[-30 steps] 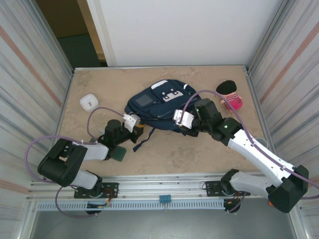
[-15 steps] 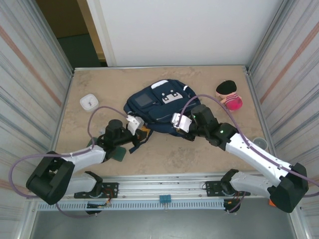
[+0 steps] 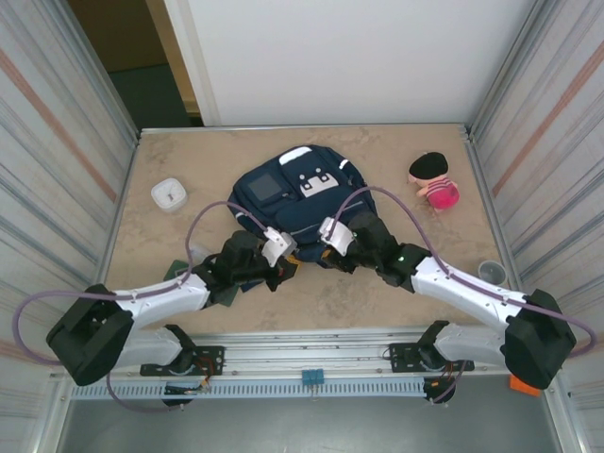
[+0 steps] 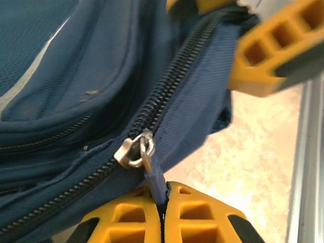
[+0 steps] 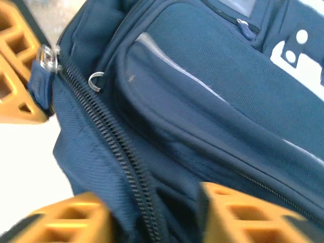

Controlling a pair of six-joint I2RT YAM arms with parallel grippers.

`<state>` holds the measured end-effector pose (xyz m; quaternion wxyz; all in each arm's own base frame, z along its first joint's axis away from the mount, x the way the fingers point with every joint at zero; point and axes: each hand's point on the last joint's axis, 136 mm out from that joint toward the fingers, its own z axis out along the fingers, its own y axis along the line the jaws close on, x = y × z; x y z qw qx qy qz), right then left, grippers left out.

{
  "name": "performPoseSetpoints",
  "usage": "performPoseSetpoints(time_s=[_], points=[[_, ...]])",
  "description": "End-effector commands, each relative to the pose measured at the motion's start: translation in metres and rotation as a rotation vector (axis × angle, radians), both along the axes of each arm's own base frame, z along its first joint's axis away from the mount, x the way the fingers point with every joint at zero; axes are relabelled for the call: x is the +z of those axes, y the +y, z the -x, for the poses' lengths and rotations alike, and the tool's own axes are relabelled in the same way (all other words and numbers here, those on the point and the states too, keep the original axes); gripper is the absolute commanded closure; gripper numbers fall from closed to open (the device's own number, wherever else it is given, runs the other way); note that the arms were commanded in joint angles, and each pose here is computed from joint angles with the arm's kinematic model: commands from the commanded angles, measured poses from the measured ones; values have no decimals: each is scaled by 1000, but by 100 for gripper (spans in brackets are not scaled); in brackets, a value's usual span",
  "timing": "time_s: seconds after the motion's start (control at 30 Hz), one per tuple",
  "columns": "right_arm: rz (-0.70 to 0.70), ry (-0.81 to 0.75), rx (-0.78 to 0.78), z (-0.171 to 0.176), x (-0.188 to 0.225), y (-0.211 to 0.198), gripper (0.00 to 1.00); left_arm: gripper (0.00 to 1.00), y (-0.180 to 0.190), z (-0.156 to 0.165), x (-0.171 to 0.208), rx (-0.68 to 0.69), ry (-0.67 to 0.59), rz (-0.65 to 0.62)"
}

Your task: Pack the student bag

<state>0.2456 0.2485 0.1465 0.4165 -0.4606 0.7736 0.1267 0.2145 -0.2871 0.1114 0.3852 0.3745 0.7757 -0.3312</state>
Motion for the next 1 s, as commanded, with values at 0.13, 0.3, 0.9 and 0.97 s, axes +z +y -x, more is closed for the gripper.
performPoseSetpoints(time_s=[0.13, 0.3, 0.9, 0.97], points=[[-473, 364, -490, 3, 26, -40, 28, 100, 13, -6, -47, 99, 98, -112], [-613, 647, -821, 15, -12, -82, 26, 100, 10, -1, -74, 73, 170, -165], [-672, 837, -855, 19, -80, -57, 62, 100, -9, 21, -60, -46, 190, -141], [-662, 840, -849, 21, -84, -53, 66, 100, -16, 25, -54, -75, 193, -136]])
